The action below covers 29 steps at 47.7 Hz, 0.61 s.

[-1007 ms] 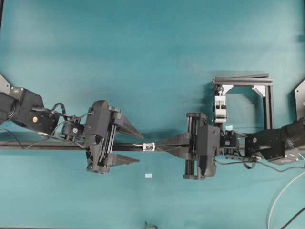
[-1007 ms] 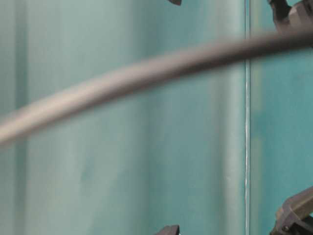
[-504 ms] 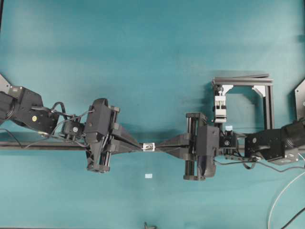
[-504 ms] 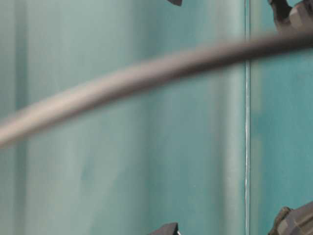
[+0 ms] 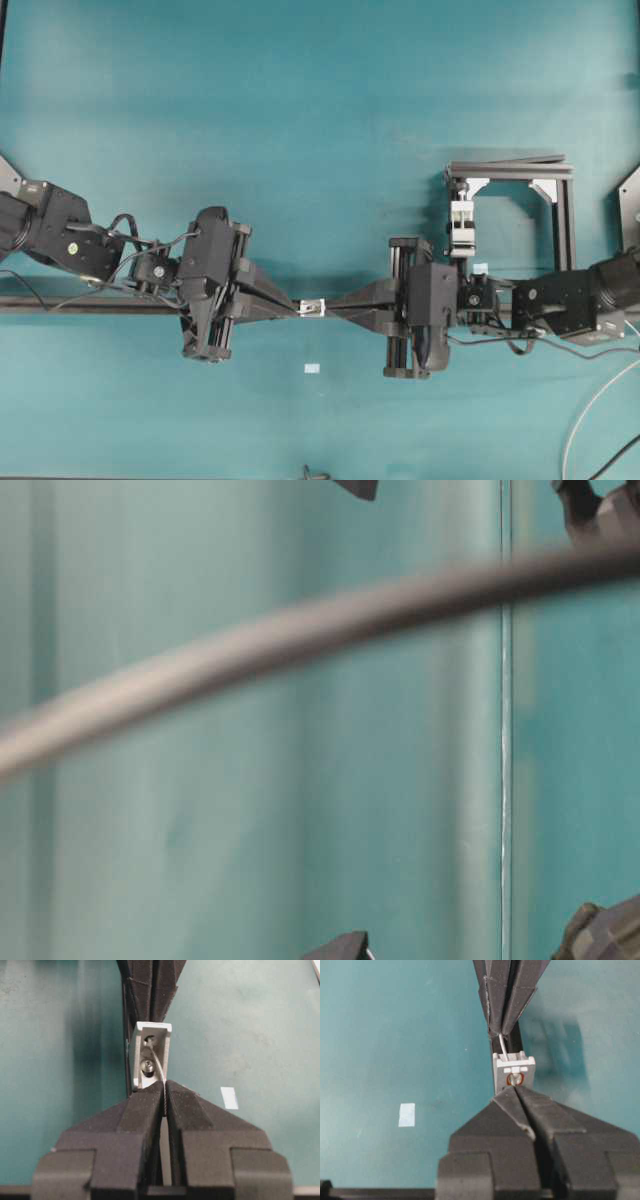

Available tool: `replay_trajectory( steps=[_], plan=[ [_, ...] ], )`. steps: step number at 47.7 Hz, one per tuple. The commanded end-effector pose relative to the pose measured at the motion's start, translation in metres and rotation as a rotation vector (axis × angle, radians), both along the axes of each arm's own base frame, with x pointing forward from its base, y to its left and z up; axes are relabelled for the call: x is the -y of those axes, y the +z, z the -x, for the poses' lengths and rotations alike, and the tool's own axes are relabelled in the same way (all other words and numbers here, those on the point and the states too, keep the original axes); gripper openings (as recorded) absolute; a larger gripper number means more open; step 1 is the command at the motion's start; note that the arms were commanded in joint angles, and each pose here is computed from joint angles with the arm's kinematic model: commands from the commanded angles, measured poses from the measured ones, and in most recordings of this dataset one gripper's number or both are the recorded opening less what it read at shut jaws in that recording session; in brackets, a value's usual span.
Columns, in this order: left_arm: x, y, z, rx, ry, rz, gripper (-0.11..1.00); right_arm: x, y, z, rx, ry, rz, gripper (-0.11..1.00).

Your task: Insert the wire through the hole in the metal fitting marked with a red label.

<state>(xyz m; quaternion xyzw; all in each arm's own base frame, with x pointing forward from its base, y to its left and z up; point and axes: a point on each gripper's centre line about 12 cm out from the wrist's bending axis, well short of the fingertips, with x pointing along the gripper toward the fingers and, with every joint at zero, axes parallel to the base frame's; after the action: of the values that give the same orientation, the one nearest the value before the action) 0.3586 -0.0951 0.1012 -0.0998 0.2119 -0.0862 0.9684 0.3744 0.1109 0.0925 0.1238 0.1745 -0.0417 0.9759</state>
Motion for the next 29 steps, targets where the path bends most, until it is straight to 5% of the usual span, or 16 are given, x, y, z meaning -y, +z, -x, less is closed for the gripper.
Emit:
replay_trajectory(
  steps=[1,15,29],
  plan=[
    [0.003,0.014,-0.004,0.045,-0.007,0.011,-0.1,-0.001,0.011,-0.005,0.036,-0.004,-0.012,0.15],
    [0.003,0.016,0.0,0.024,-0.01,0.007,-0.1,0.0,0.02,-0.001,0.048,0.0,-0.018,0.93],
    [-0.002,0.025,0.022,-0.063,-0.011,0.0,-0.1,0.005,0.021,0.008,0.041,-0.002,-0.015,0.93]
  ],
)
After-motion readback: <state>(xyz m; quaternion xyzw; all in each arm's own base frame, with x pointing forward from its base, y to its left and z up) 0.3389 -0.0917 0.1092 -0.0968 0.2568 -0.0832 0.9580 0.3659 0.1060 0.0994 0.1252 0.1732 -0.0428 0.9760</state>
